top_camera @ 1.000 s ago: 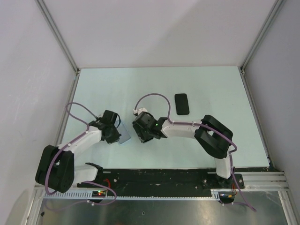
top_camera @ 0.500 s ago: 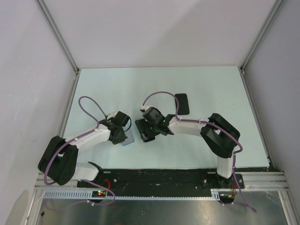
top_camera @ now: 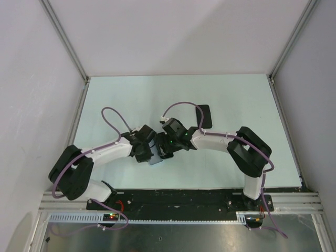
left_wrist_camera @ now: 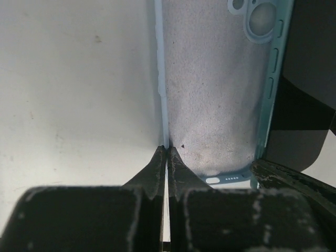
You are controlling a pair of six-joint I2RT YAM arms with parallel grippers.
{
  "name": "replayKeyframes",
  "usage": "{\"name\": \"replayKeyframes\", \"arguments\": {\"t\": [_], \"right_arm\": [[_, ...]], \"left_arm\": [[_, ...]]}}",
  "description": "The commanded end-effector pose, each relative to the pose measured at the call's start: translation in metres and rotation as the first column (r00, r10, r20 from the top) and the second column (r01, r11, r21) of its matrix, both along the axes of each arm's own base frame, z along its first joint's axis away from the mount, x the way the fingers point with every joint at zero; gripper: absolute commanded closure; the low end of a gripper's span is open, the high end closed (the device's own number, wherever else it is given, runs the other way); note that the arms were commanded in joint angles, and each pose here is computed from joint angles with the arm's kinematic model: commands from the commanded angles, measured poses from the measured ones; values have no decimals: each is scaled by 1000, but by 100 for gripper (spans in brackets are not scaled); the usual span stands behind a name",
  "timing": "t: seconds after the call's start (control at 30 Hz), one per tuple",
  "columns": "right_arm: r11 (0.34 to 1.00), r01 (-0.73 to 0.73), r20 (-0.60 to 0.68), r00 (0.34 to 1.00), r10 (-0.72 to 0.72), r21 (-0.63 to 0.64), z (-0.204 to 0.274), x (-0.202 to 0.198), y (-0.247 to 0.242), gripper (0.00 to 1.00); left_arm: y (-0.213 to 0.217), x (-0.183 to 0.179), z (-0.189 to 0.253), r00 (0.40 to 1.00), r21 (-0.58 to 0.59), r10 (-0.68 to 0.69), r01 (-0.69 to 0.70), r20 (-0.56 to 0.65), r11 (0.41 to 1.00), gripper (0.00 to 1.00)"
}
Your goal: Put the phone into the phone case
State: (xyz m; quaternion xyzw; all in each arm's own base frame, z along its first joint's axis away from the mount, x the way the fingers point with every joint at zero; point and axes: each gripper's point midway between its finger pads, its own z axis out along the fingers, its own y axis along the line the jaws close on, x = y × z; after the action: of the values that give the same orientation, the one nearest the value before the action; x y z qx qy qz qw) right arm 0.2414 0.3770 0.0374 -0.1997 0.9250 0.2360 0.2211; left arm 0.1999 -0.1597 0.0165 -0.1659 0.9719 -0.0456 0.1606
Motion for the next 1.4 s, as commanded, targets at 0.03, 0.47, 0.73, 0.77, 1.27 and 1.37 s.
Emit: {"name": "replayKeyframes", "arguments": {"t": [0.03,0.47,0.73,0.77,1.27,1.37], "right_arm": [[997,15,17,1000,-17,77,29,3,6,54],[997,49,44,998,-52,60,30,4,7,53],[997,70,76,995,-72,26,27,4,8,52],[997,71,78,994,-73,25,27,3,8,53],[994,98,174,981,-87,-51,35,6,15,52],[991,106,216,973,-87,-77,39,7,21,52]], "left_arm": [[-27,13,16,999,-76,6,-4,35,997,100],[-49,20,28,998,-119,8,-1,55,993,97],[-49,23,35,996,-123,2,9,92,992,79],[-48,23,36,995,-122,3,9,97,993,76],[16,24,37,980,-95,113,-98,166,991,56],[28,26,38,975,-93,133,-118,177,989,56]]}}
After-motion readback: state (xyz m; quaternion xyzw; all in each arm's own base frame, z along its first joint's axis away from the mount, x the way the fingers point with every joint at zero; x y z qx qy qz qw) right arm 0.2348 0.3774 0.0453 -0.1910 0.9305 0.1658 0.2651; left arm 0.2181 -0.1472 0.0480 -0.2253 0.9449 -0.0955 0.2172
